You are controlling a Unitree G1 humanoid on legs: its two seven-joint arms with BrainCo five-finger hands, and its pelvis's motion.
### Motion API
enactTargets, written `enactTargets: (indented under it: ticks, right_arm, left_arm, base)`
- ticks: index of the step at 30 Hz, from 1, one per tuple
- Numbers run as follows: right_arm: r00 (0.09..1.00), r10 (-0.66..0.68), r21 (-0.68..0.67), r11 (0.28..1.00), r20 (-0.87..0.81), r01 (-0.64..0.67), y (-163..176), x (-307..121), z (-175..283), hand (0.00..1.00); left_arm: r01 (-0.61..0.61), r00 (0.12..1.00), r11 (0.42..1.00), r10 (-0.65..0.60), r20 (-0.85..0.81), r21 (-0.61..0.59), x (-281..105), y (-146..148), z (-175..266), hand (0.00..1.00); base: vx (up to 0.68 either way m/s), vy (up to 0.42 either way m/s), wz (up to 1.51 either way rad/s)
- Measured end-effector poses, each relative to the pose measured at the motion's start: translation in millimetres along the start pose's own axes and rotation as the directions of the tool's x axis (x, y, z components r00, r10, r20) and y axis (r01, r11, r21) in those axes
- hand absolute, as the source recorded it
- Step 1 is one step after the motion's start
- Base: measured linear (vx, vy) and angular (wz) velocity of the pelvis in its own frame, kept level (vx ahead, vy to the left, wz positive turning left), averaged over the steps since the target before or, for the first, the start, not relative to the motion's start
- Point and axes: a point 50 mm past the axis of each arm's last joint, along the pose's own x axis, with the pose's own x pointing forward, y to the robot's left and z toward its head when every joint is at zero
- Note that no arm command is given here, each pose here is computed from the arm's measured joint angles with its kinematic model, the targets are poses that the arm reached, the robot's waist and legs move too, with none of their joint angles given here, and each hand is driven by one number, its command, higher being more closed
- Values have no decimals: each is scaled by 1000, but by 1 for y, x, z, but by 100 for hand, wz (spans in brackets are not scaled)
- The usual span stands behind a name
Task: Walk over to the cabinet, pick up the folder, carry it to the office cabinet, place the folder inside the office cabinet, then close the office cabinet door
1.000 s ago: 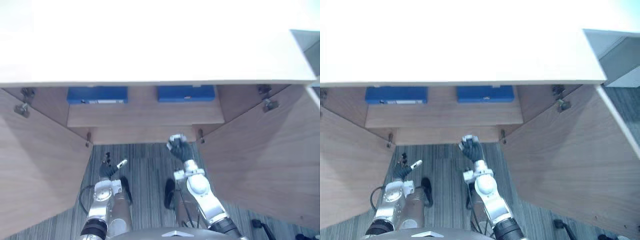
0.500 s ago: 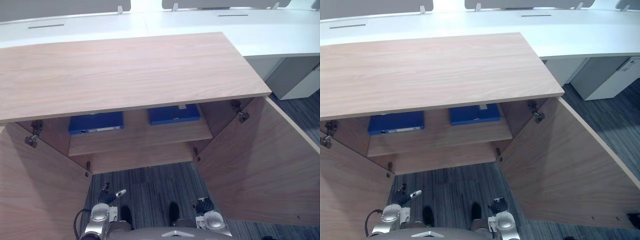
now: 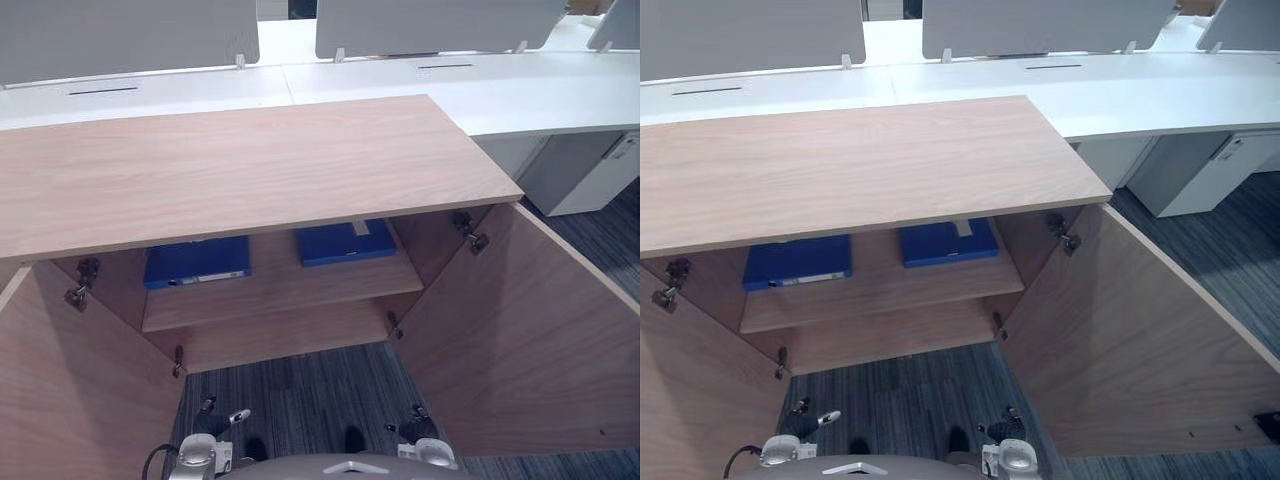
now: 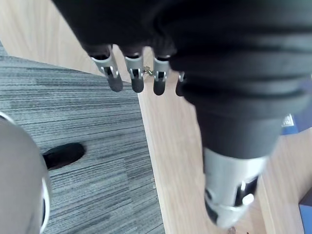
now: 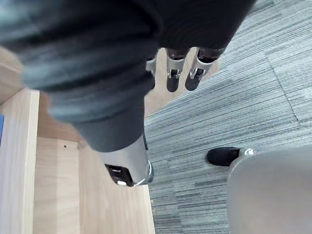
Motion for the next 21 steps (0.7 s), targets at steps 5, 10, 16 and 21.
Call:
enactTargets:
  ticks: [5,10,16,21]
  right_arm:
    - [998,-49,88,995,-34,52,-8,-1,-6,0]
    - [993,-113,227,967,-25,116,-20,-4,-5,0]
    - [972,-225,352,916,59,191,-43,-13,9,0]
    - [920,-382,536,797,91,278,-79,-19,24,0]
  left_arm:
    - [1,1000,1000,-1,-4,0,0,0,-1,0]
    - [-8,1000,1000,8,-7,-15,0,1,-1,0]
    - [-58,998,995,59,14,-84,1,13,6,0]
    - [-70,994,983,84,76,-167,3,13,26,0]
  base:
    - [33,7,-54]
    - [58,-3,-78]
    - [61,-38,-91]
    - [79,-73,-54]
